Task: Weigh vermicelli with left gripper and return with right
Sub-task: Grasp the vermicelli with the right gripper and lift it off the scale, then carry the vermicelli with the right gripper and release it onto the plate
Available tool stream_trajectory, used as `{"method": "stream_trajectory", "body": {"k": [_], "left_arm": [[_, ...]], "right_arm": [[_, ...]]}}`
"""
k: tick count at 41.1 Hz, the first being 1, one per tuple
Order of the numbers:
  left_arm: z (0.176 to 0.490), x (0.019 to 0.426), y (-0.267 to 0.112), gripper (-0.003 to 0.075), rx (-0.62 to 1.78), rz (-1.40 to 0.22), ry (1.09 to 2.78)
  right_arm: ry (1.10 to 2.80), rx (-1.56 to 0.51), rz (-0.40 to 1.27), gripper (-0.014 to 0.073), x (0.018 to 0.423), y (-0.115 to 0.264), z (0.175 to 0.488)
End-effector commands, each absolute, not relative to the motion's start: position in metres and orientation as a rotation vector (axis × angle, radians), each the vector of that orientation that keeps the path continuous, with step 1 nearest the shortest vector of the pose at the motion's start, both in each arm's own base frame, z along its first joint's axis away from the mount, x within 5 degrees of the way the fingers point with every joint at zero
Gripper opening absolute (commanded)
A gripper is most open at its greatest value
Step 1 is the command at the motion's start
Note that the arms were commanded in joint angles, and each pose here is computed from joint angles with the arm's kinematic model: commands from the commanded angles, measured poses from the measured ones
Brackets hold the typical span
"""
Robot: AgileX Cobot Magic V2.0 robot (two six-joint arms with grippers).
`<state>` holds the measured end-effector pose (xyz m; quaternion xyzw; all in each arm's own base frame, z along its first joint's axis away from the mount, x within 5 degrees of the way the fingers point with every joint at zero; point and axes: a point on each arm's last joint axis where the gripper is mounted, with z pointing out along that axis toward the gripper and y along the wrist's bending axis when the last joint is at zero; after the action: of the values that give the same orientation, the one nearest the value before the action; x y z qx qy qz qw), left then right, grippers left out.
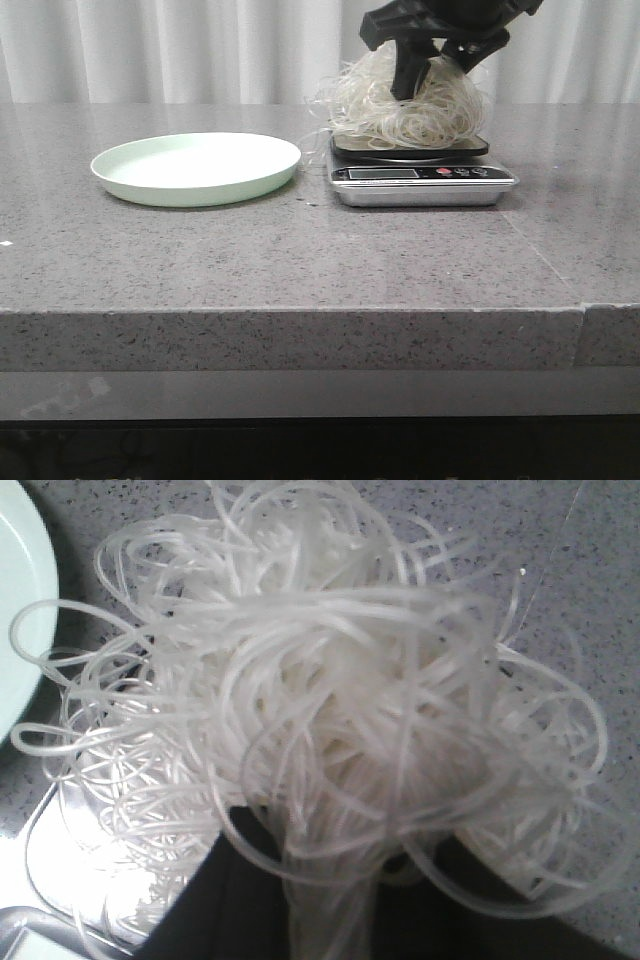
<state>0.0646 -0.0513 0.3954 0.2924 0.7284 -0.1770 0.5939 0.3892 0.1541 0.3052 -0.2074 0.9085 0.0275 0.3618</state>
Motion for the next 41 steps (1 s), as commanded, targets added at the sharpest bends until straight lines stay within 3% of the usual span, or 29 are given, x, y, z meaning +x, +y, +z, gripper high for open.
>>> {"method": "stream_trajectory", "body": {"k": [1, 11, 22, 29, 36, 41], "left_arm": [[0.409, 0.064, -0.052, 0.0505, 0.64, -0.443, 1.605], [0.409, 0.064, -0.052, 0.0505, 0.64, -0.443, 1.605], [0.409, 0.064, -0.052, 0.0505, 0.64, -0.443, 1.605], [0.409, 0.064, -0.052, 0.0505, 0.64, -0.443, 1.605], [0.409, 0.064, -0.052, 0.0505, 0.64, -0.443, 1.605], [0.409, 0.064, -0.052, 0.0505, 0.64, -0.443, 1.605]], "right_arm": [[2.236, -0.535, 0.064, 0.0158, 0.385, 0.152, 0.335], [2.178, -0.532, 0.08, 0.0164, 0.374, 0.153, 0.357], [1.924, -0.533, 0.179, 0.0164, 0.342, 0.172, 0.447], [1.774, -0.556, 0.266, 0.0164, 0.322, 0.194, 0.487], [1.663, -0.583, 0.367, 0.0164, 0.307, 0.219, 0.498], [1.654, -0.615, 0.413, 0.0164, 0.307, 0.239, 0.49]]}}
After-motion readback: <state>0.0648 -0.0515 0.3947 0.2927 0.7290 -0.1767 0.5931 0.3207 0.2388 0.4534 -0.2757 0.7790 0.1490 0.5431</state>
